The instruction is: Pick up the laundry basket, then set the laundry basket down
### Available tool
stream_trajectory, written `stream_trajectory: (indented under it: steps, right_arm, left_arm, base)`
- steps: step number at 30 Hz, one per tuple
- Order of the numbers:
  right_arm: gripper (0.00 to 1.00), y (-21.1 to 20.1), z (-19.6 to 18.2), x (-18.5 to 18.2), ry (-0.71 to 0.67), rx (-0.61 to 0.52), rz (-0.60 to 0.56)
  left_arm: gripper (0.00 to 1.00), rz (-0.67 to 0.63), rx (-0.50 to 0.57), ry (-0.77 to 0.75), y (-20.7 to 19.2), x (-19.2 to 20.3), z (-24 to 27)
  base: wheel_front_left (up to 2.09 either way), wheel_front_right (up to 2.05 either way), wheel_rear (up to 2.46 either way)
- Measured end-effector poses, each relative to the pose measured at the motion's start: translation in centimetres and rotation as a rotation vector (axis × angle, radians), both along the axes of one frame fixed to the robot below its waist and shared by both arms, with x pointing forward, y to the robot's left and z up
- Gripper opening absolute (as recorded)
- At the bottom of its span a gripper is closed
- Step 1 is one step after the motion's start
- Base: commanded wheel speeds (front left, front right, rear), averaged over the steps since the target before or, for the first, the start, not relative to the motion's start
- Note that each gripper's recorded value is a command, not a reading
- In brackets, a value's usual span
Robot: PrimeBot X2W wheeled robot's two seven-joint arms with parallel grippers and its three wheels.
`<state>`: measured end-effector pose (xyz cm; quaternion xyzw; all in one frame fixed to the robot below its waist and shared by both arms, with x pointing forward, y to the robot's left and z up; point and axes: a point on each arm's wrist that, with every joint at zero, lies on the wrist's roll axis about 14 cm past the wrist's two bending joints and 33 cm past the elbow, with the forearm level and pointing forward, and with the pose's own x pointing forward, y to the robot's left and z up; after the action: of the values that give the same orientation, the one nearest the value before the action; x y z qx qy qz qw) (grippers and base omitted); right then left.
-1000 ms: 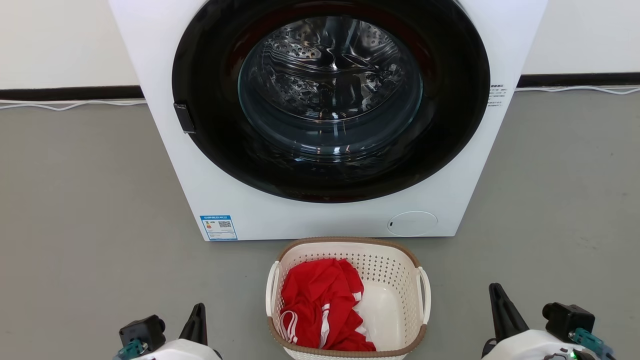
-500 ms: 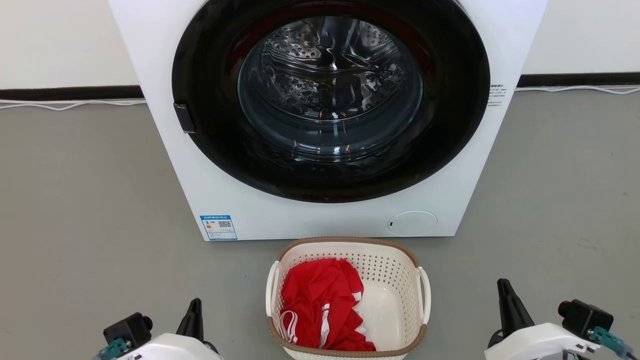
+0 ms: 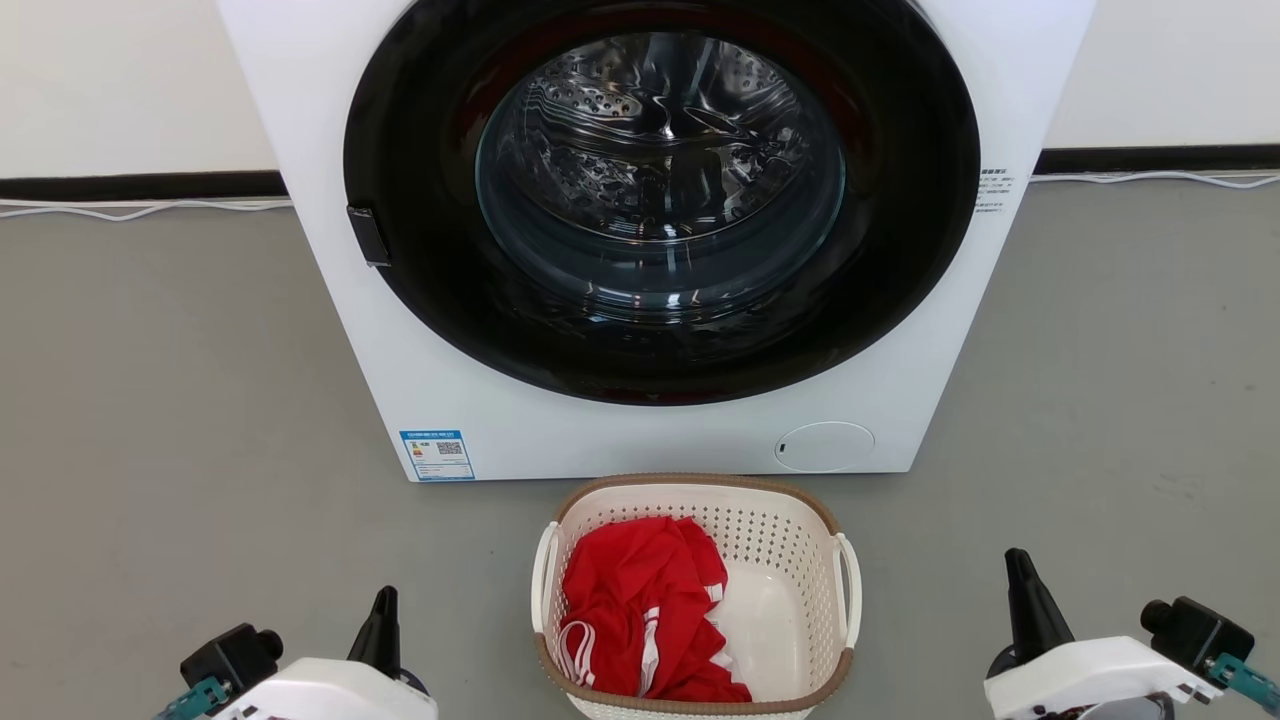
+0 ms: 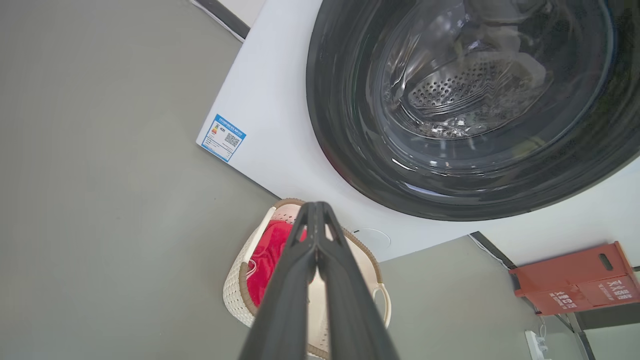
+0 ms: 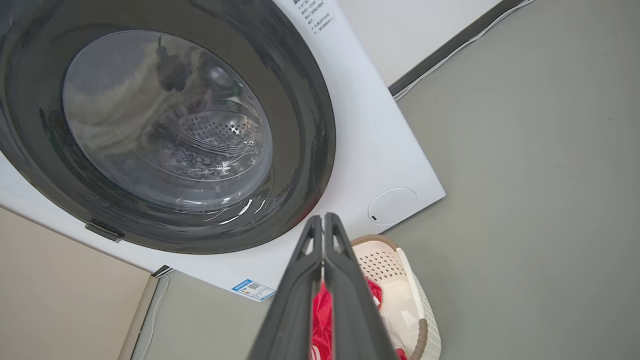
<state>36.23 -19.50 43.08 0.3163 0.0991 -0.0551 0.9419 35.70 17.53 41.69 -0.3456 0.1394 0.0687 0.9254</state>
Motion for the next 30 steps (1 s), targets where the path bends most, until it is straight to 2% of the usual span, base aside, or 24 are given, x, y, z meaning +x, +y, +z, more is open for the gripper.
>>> stream_trajectory:
  steps: [30]
  right_arm:
    - [0.0, -0.7, 1.6, 0.6, -0.044, 0.35, -0.09]
  left_arm:
    - [0.0, 0.072, -0.331, -0.049, 0.4, 0.8, 1.8]
  base:
    - [0.0, 0.0, 0.0]
